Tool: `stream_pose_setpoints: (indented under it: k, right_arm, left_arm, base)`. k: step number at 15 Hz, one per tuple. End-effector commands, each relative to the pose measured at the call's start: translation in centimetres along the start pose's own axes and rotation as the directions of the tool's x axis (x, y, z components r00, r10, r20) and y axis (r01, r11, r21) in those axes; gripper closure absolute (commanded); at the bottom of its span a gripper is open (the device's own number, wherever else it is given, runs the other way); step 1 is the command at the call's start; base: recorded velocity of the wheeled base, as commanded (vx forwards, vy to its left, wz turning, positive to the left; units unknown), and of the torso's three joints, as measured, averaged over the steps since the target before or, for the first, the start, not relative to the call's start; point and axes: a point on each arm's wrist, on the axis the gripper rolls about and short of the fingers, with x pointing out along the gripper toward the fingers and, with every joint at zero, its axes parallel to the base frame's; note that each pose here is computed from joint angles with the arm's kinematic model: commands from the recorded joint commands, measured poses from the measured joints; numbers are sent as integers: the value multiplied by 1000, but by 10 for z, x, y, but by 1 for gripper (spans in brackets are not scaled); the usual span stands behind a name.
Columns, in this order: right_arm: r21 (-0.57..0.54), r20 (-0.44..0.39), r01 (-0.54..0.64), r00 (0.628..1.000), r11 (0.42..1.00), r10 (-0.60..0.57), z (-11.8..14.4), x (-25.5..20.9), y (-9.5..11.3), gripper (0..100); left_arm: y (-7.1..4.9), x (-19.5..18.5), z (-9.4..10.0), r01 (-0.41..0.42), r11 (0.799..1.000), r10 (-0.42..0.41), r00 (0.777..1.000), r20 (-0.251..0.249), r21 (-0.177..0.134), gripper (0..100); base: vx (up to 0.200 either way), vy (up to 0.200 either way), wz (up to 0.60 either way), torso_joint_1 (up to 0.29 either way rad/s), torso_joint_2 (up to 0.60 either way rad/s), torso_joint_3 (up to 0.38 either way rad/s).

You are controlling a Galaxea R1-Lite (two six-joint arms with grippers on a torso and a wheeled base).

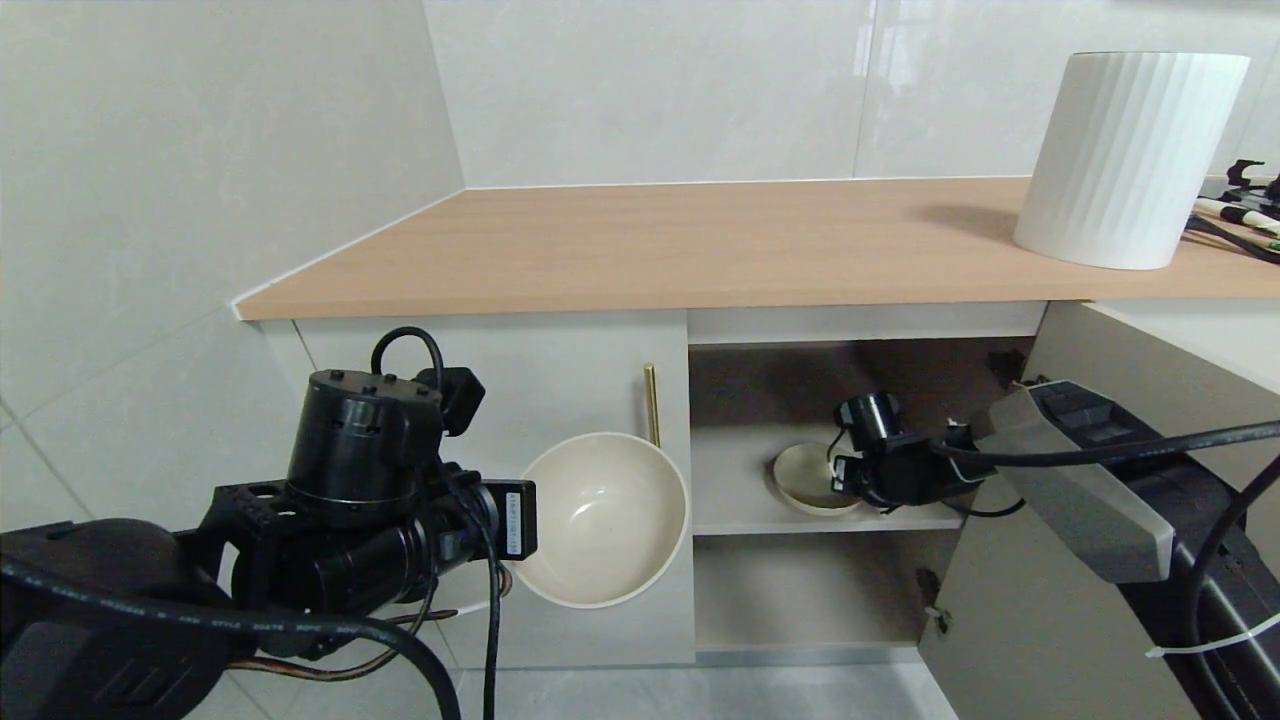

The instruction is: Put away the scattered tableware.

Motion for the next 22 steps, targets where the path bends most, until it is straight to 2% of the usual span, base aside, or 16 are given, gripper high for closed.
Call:
stream_pose_setpoints:
  k: [1, 4, 6, 8, 9, 12, 15, 16, 17, 19, 22]
  right_arm:
    - [3, 6, -2, 1000, 1000, 2, 2, -2, 0, 0]
    - [8, 8, -12, 1000, 1000, 11, 3, -8, 3, 0]
    - [12, 6, -38, 999, 999, 37, 16, -55, -1, 0]
    - [-15, -33, -166, 986, 986, 165, 19, -111, 0, 0]
    - [-42, -63, -211, 976, 977, 208, 14, -125, -1, 0]
    - [-71, -81, -295, 954, 953, 289, 20, -153, -9, 0]
    - [-112, -102, -366, 929, 924, 355, 17, -186, -18, 0]
    - [-134, -129, -416, 907, 899, 400, 8, -215, -25, 0]
    - [-150, -146, -471, 880, 869, 452, 4, -237, -33, 0]
    - [-145, -158, -575, 817, 805, 555, 3, -269, -45, 0]
    - [-193, -212, -658, 753, 728, 623, -9, -310, -33, 0]
  left_arm:
    - [0, 0, 0, 0, 1000, 0, 1000, 1, 0, 100]
    - [0, 0, 0, -1, 1000, 1, 1000, -1, 1, 100]
    - [0, 1, -1, -1, 1000, 1, 1000, -5, 2, 100]
    - [-1, 8, -5, -5, 1000, 6, 1000, -26, 27, 100]
    - [-2, 8, -4, -3, 999, 4, 1000, -23, 36, 100]
    - [-7, 8, -2, 12, 998, -11, 1000, -18, 58, 100]
    - [-13, 17, -9, 24, 993, -18, 999, -48, 116, 100]
    - [-18, 23, -16, 32, 989, -21, 997, -80, 146, 100]
    - [-24, 26, -22, 49, 986, -33, 995, -99, 162, 100]
    - [-30, 32, -30, 61, 981, -37, 991, -129, 183, 100]
    - [-35, 32, -34, 77, 974, -47, 989, -141, 212, 100]
  base:
    - [0, 0, 0, 0, 0, 0]
    - [0, 0, 0, 0, 0, 0]
    - [0, 0, 0, 0, 0, 0]
    - [0, 0, 0, 0, 0, 0]
    - [0, 0, 0, 0, 0, 0]
    - [0, 0, 0, 0, 0, 0]
    - [0, 0, 0, 0, 0, 0]
    - [0, 0, 0, 0, 0, 0]
    - [0, 0, 0, 0, 0, 0]
    - [0, 0, 0, 0, 0, 0]
    - [0, 0, 0, 0, 0, 0]
